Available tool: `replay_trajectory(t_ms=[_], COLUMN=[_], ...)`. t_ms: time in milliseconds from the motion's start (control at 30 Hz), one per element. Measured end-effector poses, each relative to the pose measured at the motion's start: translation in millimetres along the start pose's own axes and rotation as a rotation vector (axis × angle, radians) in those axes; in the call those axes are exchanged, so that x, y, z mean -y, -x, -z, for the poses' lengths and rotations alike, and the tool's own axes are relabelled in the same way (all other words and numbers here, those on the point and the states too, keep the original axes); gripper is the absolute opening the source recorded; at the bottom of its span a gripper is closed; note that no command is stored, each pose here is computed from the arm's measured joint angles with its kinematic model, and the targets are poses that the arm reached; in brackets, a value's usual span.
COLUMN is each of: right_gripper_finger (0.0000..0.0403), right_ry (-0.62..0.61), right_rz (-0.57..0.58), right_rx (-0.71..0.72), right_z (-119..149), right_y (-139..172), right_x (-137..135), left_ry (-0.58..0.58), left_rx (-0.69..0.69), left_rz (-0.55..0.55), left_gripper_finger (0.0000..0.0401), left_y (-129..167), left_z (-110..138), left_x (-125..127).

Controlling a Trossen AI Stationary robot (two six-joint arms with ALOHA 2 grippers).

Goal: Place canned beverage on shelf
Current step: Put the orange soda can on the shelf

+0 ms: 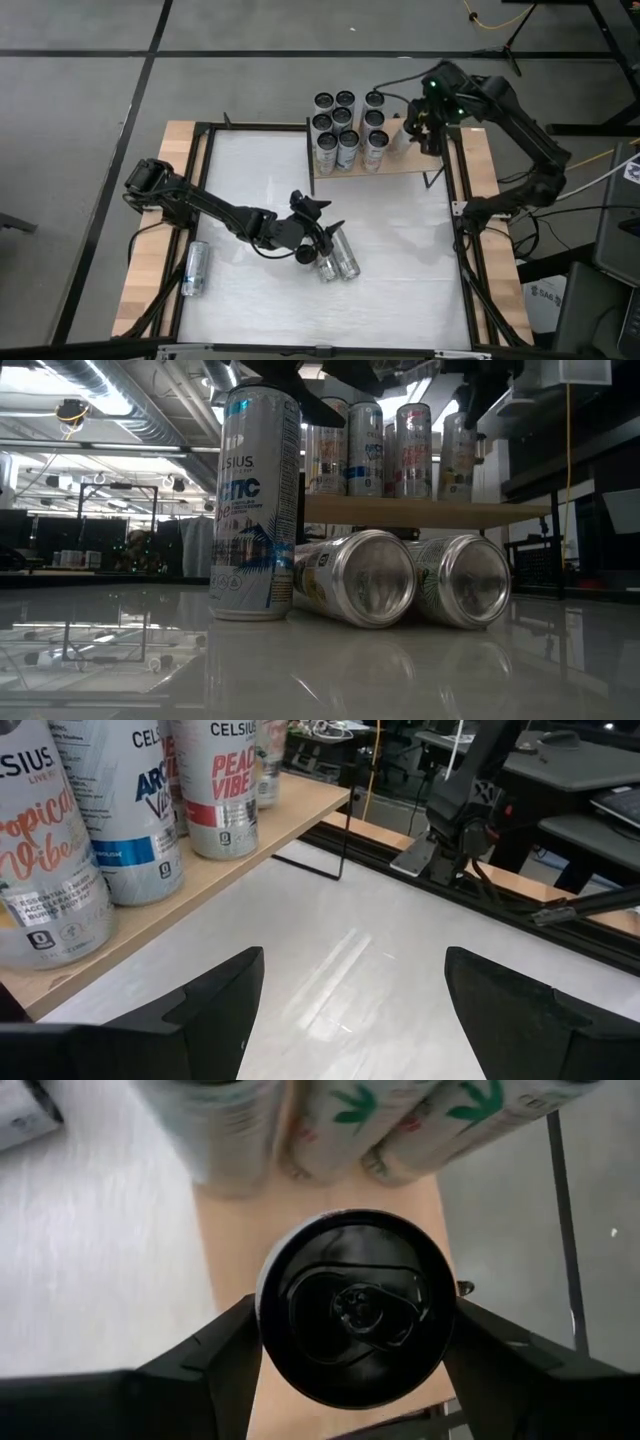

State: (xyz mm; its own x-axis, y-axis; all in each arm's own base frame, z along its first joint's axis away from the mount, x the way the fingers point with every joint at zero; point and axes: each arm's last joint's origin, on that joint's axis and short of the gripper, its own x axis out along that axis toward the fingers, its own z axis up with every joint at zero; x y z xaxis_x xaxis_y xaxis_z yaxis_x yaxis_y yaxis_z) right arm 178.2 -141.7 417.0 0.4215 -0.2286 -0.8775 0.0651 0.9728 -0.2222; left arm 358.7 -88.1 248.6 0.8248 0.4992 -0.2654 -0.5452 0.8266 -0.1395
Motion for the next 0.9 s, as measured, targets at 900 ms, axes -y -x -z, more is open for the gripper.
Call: replay_trajectory(t_ms=[900], right_gripper_finger=[0.0255], right_ry=[0.027], right_rz=[0.046], right_rx=[0.021], right_z=[-5.3], right_y=[-19.4], right_x=[32.8], left_ry=[0.004], left_rx=[0.002], left_rz=[-0.013], left_gripper_finger=[0.0306], left_y=[-3.5], left_z=[-1.5], left_x=[-3.5])
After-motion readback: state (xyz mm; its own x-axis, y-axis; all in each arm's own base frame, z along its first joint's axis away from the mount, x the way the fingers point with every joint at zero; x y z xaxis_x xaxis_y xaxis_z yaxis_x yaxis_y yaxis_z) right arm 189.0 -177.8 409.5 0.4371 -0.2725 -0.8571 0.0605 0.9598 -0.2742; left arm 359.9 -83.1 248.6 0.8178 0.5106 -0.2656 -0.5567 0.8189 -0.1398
